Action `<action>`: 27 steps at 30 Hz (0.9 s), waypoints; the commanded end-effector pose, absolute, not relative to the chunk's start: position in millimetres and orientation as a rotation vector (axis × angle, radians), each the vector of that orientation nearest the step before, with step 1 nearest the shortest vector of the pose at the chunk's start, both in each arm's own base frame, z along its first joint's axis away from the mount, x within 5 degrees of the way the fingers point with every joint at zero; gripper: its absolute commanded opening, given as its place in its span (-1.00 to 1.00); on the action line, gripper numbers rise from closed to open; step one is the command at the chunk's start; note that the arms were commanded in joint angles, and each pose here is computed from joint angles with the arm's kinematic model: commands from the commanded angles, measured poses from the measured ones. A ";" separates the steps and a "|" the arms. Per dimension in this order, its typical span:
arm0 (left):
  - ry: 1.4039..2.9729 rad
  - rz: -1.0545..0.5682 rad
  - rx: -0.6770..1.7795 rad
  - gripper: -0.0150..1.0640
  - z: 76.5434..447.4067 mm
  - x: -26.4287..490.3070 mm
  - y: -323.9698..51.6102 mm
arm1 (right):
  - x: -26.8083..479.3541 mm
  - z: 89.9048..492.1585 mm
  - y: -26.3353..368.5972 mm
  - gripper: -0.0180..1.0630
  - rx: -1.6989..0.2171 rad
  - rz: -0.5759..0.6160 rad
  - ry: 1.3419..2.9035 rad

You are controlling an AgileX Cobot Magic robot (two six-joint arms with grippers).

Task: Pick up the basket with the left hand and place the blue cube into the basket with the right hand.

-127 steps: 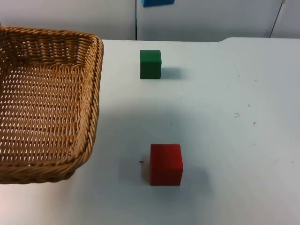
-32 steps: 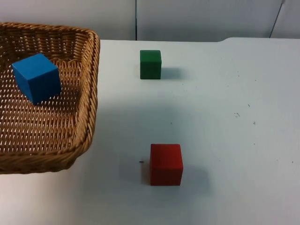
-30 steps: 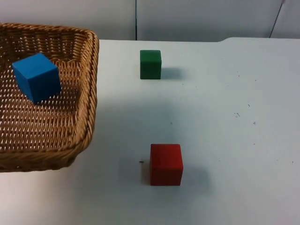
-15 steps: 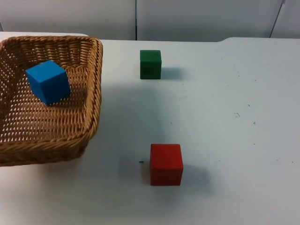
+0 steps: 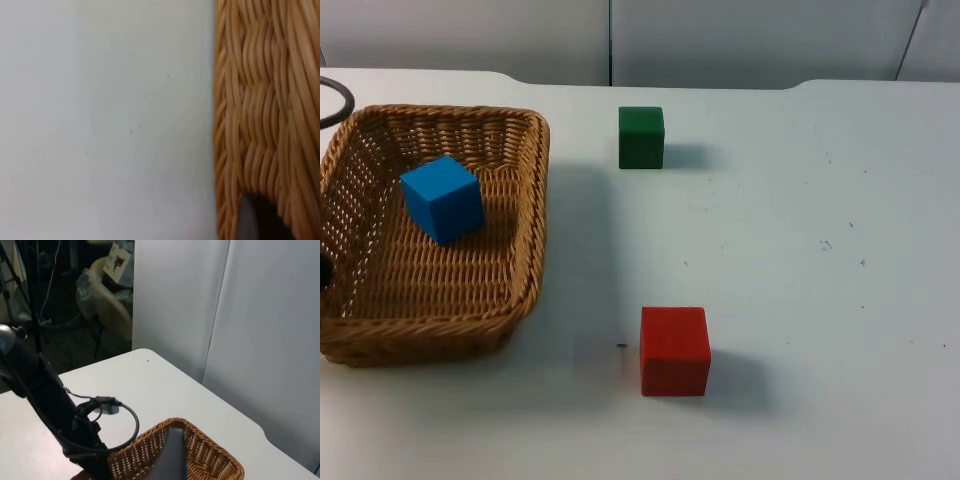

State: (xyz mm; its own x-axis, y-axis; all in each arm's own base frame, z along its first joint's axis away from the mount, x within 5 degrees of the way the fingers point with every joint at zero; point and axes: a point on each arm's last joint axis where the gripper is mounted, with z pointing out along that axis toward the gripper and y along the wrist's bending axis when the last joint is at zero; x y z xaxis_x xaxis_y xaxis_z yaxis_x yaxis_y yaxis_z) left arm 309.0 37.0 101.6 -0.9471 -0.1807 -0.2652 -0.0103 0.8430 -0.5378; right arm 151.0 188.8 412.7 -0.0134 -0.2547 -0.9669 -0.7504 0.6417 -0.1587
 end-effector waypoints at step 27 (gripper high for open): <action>2.714 -0.727 -0.087 -0.96 84.6 314.3 39.4 | 148.8 411.2 186.0 0.39 -0.862 0.471 1.599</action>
